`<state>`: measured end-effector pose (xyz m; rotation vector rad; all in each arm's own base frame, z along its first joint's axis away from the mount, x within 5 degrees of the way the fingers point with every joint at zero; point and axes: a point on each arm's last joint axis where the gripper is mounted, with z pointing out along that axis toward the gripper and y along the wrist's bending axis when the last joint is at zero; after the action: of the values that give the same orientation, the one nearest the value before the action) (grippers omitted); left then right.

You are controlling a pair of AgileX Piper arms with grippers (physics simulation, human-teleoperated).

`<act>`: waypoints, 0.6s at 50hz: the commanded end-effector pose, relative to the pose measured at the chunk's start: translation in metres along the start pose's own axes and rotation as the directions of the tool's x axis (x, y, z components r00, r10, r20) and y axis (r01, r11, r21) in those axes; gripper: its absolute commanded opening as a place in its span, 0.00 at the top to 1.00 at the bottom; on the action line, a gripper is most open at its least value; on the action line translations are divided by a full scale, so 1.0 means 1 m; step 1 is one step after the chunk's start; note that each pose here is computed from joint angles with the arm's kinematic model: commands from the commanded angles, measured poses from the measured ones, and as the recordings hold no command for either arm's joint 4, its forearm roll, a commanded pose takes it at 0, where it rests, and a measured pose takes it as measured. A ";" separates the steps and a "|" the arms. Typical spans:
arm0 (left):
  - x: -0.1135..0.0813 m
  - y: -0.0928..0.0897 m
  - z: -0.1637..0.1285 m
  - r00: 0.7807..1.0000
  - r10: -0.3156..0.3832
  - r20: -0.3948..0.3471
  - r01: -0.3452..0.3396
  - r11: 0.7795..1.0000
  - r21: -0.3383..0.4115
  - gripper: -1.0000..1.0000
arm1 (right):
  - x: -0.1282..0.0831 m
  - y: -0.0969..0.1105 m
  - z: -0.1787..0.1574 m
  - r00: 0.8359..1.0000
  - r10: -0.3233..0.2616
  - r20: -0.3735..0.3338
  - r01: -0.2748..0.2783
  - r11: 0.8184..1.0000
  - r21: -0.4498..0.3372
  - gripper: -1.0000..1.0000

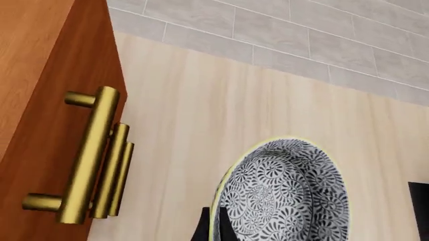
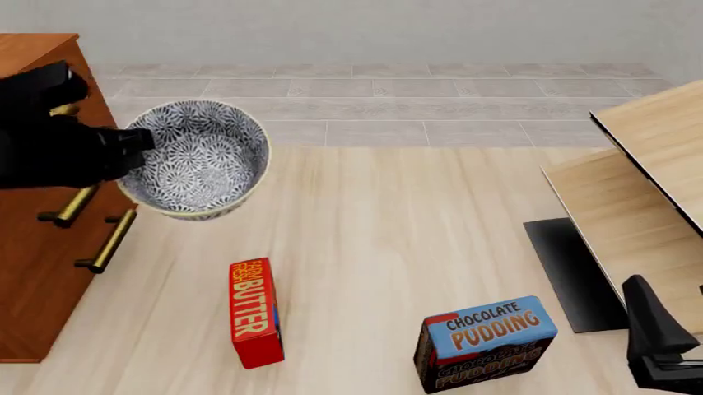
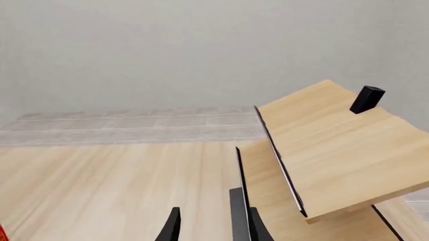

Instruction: Close the top drawer of the cabinet and put the bowl on top of it.

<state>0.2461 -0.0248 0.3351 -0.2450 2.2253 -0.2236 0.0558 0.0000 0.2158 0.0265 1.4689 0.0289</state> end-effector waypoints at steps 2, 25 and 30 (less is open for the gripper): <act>0.003 0.006 -0.040 0.998 -0.054 -0.034 0.053 0.998 -0.026 1.00 | 0.000 0.000 0.000 1.000 0.000 -0.001 0.000 1.000 -0.005 0.00; -0.029 0.006 -0.095 0.986 -0.164 -0.039 0.161 0.984 -0.078 1.00 | 0.000 0.000 0.000 1.000 0.000 0.004 0.000 1.000 0.001 0.00; -0.039 0.013 -0.113 0.978 -0.206 -0.009 0.204 0.972 -0.116 1.00 | 0.000 0.000 0.000 1.000 0.001 0.006 -0.001 1.000 0.001 0.00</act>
<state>0.1935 -0.0066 0.4024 -0.4428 2.2652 -0.2307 0.0558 -0.0001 0.2160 0.0271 1.4654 0.0286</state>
